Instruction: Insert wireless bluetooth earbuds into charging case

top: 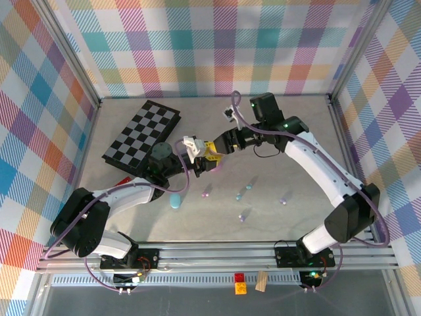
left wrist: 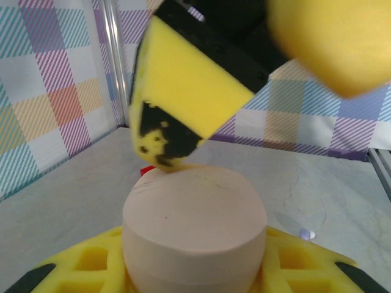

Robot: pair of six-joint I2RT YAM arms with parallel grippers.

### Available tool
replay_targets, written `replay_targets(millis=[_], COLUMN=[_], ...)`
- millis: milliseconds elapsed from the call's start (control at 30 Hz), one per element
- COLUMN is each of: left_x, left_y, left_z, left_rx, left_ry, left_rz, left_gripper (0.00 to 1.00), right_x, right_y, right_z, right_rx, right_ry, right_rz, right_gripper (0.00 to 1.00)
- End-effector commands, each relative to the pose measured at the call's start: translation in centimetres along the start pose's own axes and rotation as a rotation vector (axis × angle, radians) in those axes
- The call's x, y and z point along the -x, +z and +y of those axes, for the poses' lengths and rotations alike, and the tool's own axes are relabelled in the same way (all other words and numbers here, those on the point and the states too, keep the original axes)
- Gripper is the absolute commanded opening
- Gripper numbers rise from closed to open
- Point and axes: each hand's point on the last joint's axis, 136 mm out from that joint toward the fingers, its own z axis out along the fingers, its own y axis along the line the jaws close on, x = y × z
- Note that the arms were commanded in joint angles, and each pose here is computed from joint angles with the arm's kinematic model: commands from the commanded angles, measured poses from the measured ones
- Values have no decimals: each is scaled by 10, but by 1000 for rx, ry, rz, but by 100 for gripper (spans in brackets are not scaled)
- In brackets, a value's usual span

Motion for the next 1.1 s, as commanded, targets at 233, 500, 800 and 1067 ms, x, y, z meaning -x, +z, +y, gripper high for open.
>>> replay_targets(millis=[233,500,800,1067], left_x=[38,60,76,73], left_y=[-3,-9,-18,-19], left_z=[9,12,8,5], left_rx=[30,65,83,85], left_ry=[52,57,59,59], left_rz=[-65,-112,-149,-162], left_gripper=[28,28,28,28], right_x=[23,23,21,20], right_y=[-36,-21,-8,-9], right_z=[-17,-16,0,15], right_rx=[19,252,400,449], right_ry=[216,481,512,489], right_rz=[-228,-159,-80,-76], right_gripper=[73,72,66,49])
